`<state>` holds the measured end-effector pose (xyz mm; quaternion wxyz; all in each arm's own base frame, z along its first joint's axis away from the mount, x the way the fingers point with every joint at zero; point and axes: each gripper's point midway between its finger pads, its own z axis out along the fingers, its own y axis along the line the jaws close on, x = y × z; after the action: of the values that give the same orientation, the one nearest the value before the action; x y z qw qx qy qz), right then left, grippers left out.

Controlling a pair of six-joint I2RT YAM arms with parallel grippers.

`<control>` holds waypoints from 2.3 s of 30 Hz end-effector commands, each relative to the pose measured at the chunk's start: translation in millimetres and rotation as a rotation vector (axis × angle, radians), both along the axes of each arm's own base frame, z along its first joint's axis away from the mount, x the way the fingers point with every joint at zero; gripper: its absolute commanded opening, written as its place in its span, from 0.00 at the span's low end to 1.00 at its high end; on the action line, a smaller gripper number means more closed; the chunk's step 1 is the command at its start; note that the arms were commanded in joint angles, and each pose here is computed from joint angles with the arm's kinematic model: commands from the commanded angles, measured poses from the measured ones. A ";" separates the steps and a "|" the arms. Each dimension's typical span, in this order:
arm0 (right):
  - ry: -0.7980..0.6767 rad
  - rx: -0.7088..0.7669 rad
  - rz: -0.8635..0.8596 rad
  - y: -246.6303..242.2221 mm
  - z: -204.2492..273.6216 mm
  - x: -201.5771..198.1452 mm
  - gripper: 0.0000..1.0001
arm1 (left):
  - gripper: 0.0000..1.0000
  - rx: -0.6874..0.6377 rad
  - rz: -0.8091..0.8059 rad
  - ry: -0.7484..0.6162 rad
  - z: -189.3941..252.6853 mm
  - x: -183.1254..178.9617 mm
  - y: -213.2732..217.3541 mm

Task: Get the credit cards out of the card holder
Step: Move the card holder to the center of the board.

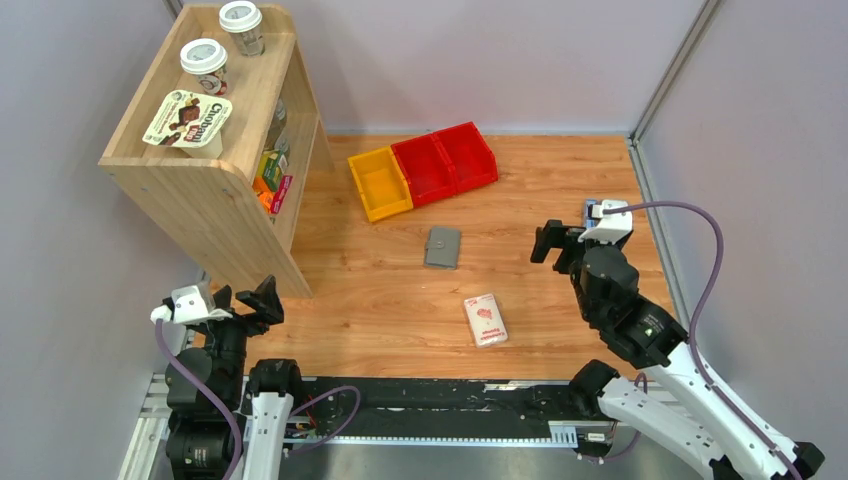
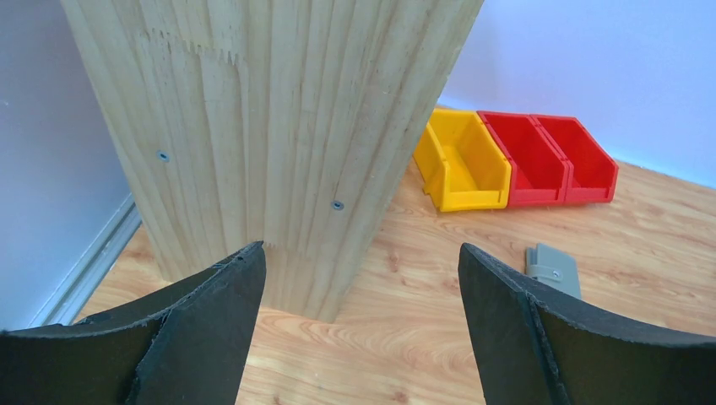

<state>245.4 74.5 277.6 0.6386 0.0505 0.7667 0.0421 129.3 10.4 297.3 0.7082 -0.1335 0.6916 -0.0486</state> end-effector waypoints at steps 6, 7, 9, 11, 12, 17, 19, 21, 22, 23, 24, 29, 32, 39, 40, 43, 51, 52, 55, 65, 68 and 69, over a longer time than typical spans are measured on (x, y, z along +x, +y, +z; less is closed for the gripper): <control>0.031 0.060 0.171 49.6 1.9 14.1 1.00 | 0.91 -0.025 0.024 -0.066 13.4 -13.6 2.8; 0.060 0.054 0.211 60.0 -5.0 15.5 1.00 | 0.91 -0.030 0.018 -0.064 13.1 -12.9 1.6; 0.114 0.061 0.292 81.0 -19.4 16.6 1.00 | 0.90 -0.044 -0.008 -0.045 12.1 -9.4 -3.5; 0.170 0.084 0.342 99.0 -36.0 18.8 1.00 | 0.88 -0.081 -0.014 0.026 4.8 -1.8 -6.1; 0.197 0.094 0.355 105.7 -43.9 20.8 1.00 | 0.88 -0.076 -0.037 0.050 3.2 -2.8 -10.2; 0.314 0.117 0.358 131.3 -75.4 38.2 1.00 | 0.88 -0.073 -0.084 0.140 0.9 1.2 -18.4; 0.380 0.134 0.382 147.5 -90.6 45.1 1.00 | 0.88 -0.078 -0.117 0.155 2.9 2.9 -24.4; 0.448 0.149 0.371 159.2 -108.5 54.2 1.00 | 0.89 -0.088 -0.159 0.205 -1.5 5.4 -32.2; 0.484 0.162 0.370 166.0 -116.5 60.7 0.99 | 0.89 -0.091 -0.193 0.214 0.5 4.5 -38.0; 0.531 0.183 0.366 171.6 -128.1 65.8 0.97 | 0.89 -0.089 -0.218 0.255 -2.4 7.2 -42.1; 0.560 0.206 0.364 177.1 -134.0 71.2 0.95 | 0.89 -0.094 -0.257 0.276 -4.2 6.5 -48.8; 0.707 0.268 0.292 190.2 -182.8 101.9 0.85 | 0.89 -0.135 -0.354 0.349 -6.3 10.4 -66.7; 0.766 0.302 0.236 191.3 -205.9 112.0 0.79 | 0.89 -0.170 -0.399 0.366 -6.9 10.5 -75.9; 0.847 0.376 0.244 202.8 -240.3 113.0 0.66 | 0.89 -0.233 -0.457 0.402 -15.5 13.4 -88.4; 0.862 0.377 0.247 203.3 -245.7 110.2 0.64 | 0.89 -0.239 -0.460 0.407 -15.9 14.5 -89.3; 0.882 0.393 0.274 205.0 -253.7 107.7 0.56 | 0.89 -0.263 -0.475 0.426 -19.6 19.1 -92.9; 0.925 0.379 0.377 210.1 -261.3 93.1 0.15 | 0.89 -0.305 -0.495 0.484 -38.0 31.4 -98.3; 0.930 0.379 0.391 210.1 -260.9 90.4 0.10 | 0.89 -0.307 -0.494 0.482 -39.0 32.5 -98.5; 0.941 0.378 0.434 210.8 -258.0 80.0 0.00 | 0.89 -0.313 -0.506 0.505 -44.2 33.5 -102.2; 1.000 0.343 0.478 201.3 -262.0 40.1 0.00 | 0.89 -0.088 -0.538 0.640 -72.0 51.8 -157.0; 0.992 0.333 0.467 196.4 -258.3 37.7 0.00 | 0.91 0.053 -0.454 0.653 -76.6 66.0 -174.1; 0.986 0.327 0.466 195.3 -255.1 37.0 0.00 | 0.91 0.076 -0.444 0.689 -84.1 70.3 -185.5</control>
<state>302.4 287.6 30.1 0.1788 0.0058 0.9340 0.3092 157.5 -164.6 203.7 0.3514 0.0824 0.9057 -0.2222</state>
